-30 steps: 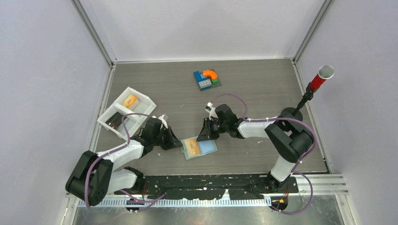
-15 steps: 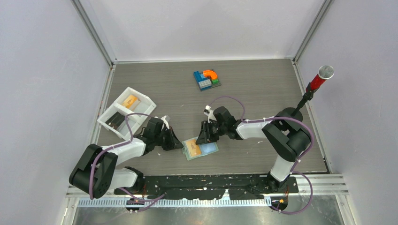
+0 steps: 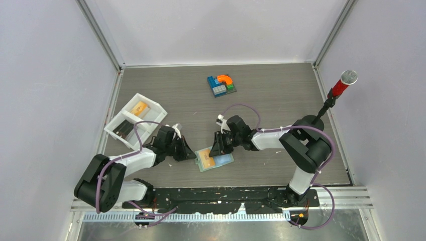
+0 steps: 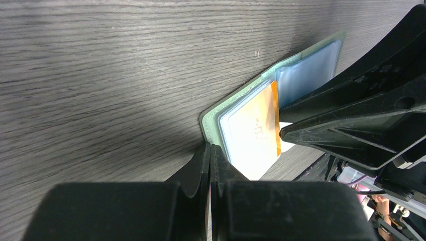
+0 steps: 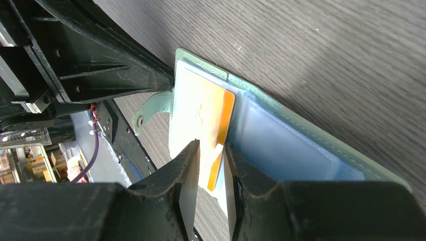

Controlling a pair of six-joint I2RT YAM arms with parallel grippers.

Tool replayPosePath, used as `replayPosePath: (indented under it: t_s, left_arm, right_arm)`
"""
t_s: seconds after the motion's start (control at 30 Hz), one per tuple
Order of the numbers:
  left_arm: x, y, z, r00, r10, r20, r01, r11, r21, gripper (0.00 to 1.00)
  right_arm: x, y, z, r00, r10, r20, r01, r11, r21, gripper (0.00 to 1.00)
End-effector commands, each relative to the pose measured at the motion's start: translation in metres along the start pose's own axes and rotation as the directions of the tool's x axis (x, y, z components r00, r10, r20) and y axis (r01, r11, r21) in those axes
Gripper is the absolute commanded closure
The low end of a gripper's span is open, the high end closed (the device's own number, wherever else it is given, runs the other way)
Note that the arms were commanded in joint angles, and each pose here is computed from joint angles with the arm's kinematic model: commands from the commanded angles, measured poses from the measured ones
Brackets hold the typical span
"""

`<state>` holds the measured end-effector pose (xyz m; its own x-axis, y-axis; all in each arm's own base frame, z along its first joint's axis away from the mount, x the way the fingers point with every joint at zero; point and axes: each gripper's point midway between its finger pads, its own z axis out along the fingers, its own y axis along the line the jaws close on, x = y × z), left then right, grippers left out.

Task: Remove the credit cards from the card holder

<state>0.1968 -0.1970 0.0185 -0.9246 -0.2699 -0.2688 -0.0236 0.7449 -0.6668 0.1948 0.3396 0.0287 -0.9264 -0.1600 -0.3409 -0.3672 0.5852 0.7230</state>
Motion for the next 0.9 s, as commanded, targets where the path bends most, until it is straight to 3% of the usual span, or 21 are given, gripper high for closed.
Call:
replayPosePath:
  t_s: [0.0,0.47,0.87]
  left_arm:
    - [-0.002,0.0,0.001,1.0,0.013,0.018,-0.014,1.0,0.009,1.0]
    - [0.001,0.001,-0.002,1.0,0.005,0.028,-0.005,1.0,0.012,1.0]
    - [0.005,0.007,-0.003,1.0,-0.024,0.005,0.024,0.999,-0.024,1.0]
  right_arm:
    - [0.006,0.004,0.003,1.0,-0.005,-0.016,0.005,0.999,-0.033,0.69]
    - [-0.002,0.007,0.005,1.0,0.006,0.003,-0.006,1.0,-0.031,0.76]
    - [-0.012,-0.004,-0.005,0.998,-0.001,0.061,-0.004,0.996,0.086,0.67]
